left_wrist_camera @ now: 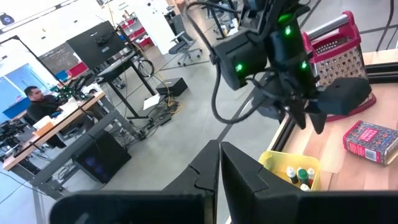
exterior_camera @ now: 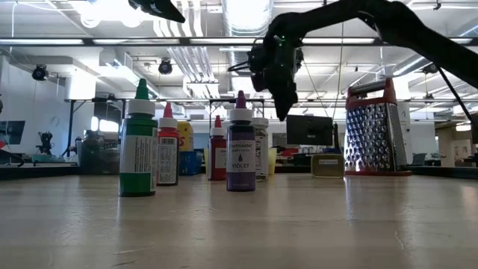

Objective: Pick & Place Kitchen Items
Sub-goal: Move the red seasoning bottle to the center of the table

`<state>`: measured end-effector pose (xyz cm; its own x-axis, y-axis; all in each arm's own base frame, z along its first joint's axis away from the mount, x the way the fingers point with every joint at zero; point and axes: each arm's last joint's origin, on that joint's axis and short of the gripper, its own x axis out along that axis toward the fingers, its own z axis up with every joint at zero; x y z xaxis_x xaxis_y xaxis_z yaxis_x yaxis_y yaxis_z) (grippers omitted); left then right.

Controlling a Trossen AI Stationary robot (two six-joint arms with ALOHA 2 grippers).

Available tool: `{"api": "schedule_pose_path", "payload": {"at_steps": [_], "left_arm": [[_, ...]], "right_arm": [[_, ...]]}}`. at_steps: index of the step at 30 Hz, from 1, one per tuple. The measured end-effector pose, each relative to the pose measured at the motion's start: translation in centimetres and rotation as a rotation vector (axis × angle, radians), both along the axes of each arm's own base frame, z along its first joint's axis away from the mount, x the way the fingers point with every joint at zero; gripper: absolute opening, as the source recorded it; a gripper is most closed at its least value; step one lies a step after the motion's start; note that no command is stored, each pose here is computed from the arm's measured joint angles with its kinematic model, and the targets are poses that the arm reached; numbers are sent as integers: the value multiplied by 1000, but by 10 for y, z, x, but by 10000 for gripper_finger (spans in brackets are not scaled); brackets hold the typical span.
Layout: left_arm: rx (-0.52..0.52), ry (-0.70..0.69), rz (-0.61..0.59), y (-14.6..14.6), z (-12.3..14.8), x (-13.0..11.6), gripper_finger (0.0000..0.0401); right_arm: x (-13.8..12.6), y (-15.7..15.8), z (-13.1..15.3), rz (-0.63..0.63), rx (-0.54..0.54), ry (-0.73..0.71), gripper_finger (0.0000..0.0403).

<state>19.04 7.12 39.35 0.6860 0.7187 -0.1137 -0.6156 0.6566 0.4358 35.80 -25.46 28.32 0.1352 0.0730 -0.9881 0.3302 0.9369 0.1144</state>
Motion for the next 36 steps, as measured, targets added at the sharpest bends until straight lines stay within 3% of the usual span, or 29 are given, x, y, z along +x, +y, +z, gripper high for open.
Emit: {"api": "schedule_pose_path", "payload": {"at_steps": [3, 9, 14, 21, 27, 31, 36], "left_arm": [[0, 0, 0, 0, 0, 0, 22], [0, 0, 0, 0, 0, 0, 22], [0, 0, 0, 0, 0, 0, 22], [0, 0, 0, 0, 0, 0, 22], [0, 0, 0, 0, 0, 0, 22], [0, 0, 0, 0, 0, 0, 22], [0, 0, 0, 0, 0, 0, 22]], "right_arm": [[-3, 3, 6, -89, 26, -13, 144], [-14, 10, 2, -407, 76, 72, 154], [-35, 25, -7, -619, 113, 130, 202], [-62, 42, -12, -967, 146, 4, 280], [-79, 57, -28, -1393, 216, 35, 334], [-84, 60, -45, -1531, 233, 95, 365], [-90, 64, -58, -1601, 233, 154, 396]]}}
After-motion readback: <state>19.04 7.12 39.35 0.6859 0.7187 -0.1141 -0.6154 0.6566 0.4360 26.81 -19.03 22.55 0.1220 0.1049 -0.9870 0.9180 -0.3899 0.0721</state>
